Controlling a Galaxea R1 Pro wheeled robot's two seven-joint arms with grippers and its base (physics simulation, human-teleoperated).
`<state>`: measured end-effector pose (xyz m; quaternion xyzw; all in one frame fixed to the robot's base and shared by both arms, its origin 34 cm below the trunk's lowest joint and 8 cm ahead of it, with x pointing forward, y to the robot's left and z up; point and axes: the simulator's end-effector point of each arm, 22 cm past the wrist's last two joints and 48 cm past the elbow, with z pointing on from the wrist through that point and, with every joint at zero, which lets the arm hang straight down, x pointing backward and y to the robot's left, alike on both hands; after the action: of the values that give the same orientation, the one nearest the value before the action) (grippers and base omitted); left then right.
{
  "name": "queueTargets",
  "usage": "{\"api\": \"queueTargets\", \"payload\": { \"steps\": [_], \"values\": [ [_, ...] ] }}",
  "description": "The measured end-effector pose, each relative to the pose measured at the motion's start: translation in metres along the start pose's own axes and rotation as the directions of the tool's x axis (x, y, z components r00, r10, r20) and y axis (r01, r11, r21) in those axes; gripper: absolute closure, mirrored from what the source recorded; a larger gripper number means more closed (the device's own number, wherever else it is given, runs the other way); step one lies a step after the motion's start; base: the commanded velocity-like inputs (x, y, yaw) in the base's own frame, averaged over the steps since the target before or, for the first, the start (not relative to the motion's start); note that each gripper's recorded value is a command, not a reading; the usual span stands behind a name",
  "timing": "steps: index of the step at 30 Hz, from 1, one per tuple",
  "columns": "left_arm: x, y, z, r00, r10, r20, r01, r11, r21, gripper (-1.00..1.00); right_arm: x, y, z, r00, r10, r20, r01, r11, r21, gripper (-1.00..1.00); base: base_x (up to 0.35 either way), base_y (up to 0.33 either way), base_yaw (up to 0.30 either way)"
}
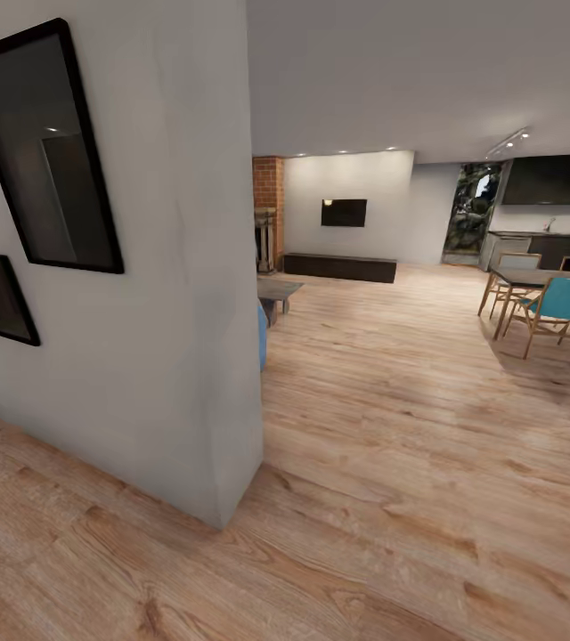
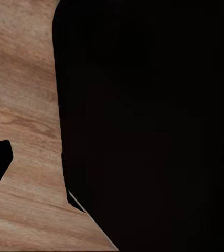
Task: Pick up the two gym shoes and the two sandals from the corridor floor and place them onto the hallstand (shoe rack) in the corridor, making sure they are on the rack and not on the floor. Arrange them so the two gym shoes are next to each other and the two sandals are next to each other.
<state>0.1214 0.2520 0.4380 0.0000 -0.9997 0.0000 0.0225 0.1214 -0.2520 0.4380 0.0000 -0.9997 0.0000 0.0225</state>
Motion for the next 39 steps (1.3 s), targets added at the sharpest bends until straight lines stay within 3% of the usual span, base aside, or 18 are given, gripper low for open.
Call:
{"api": "queueTargets", "payload": {
  "steps": [25, 39],
  "values": [
    [-0.013, -0.011, 0.0, 0.999, -0.002, 0.043, 0.001, 1.0, 0.019, -1.0, -0.009, 0.002, 0.0, 1.0, 0.007, 0.009, -0.007, 1.0, -0.01, -1.0, 0.0, 0.0, 0.0],
    [-0.069, -0.01, -0.006, 0.98, 0.001, 0.201, -0.004, 1.0, 0.015, -1.0, -0.022, 0.001, 0.0, 0.999, 0.011, 0.046, -0.01, 1.0, -0.01, -1.0, 0.0, 0.0, 0.0]
  ]
}}
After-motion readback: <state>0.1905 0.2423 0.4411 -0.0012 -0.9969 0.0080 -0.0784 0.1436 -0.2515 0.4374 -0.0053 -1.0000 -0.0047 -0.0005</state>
